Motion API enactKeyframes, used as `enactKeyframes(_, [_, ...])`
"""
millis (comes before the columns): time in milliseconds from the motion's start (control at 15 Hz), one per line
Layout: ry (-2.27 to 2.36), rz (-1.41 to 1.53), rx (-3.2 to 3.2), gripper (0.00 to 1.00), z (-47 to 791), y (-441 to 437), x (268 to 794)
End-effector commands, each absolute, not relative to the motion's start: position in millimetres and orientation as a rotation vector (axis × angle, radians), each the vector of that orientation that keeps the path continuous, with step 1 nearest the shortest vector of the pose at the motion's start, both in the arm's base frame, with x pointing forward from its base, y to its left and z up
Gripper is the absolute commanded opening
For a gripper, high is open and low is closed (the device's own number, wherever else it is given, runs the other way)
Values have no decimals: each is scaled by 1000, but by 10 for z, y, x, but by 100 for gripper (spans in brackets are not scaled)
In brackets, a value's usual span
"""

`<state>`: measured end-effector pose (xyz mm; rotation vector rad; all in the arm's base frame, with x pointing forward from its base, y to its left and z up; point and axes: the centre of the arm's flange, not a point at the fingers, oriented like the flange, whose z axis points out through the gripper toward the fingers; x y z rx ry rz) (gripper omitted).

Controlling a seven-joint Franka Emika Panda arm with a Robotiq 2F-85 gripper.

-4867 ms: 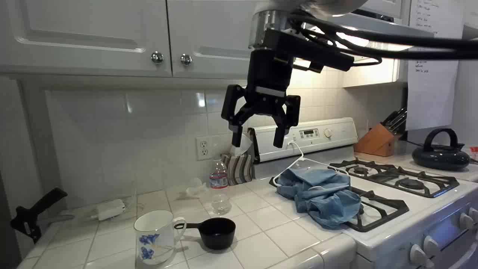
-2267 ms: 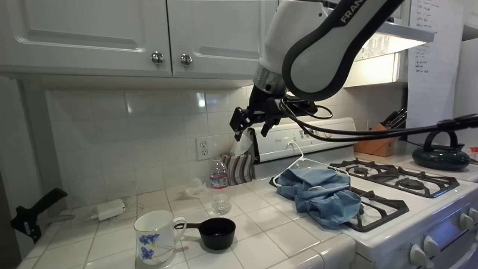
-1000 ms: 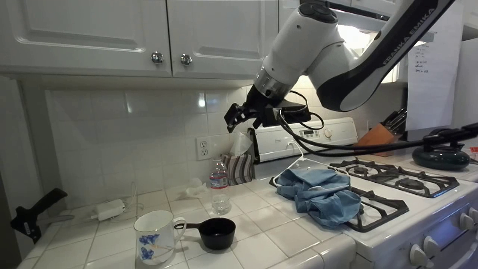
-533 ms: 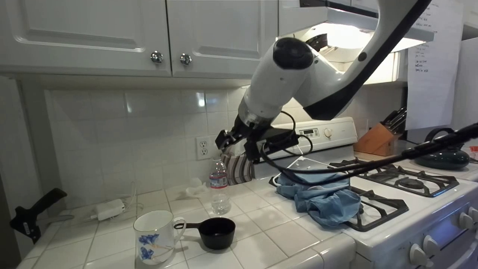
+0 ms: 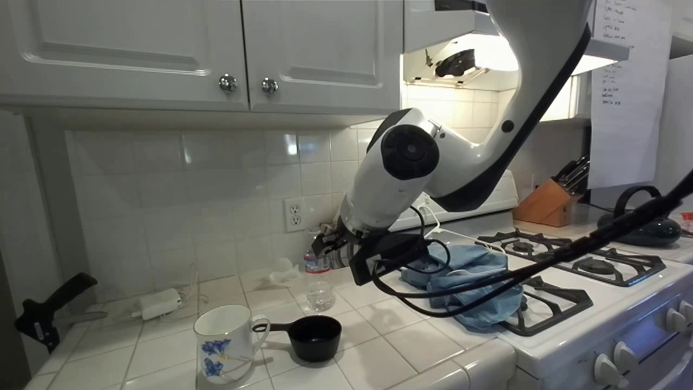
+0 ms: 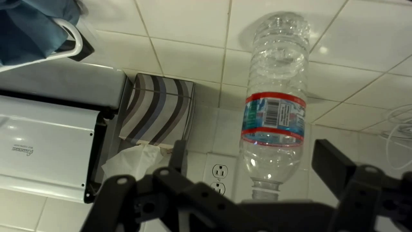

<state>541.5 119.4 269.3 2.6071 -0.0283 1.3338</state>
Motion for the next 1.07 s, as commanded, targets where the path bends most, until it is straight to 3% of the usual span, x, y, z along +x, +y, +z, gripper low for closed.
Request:
enactKeyframes(0, [-29,1341,2604,100,2722,1194,5418])
enactKeyframes(600, [78,1383,2459,100,2424,1140,5760])
enactKeyframes(1000, [422,1449,2407,100,2221,763,5793])
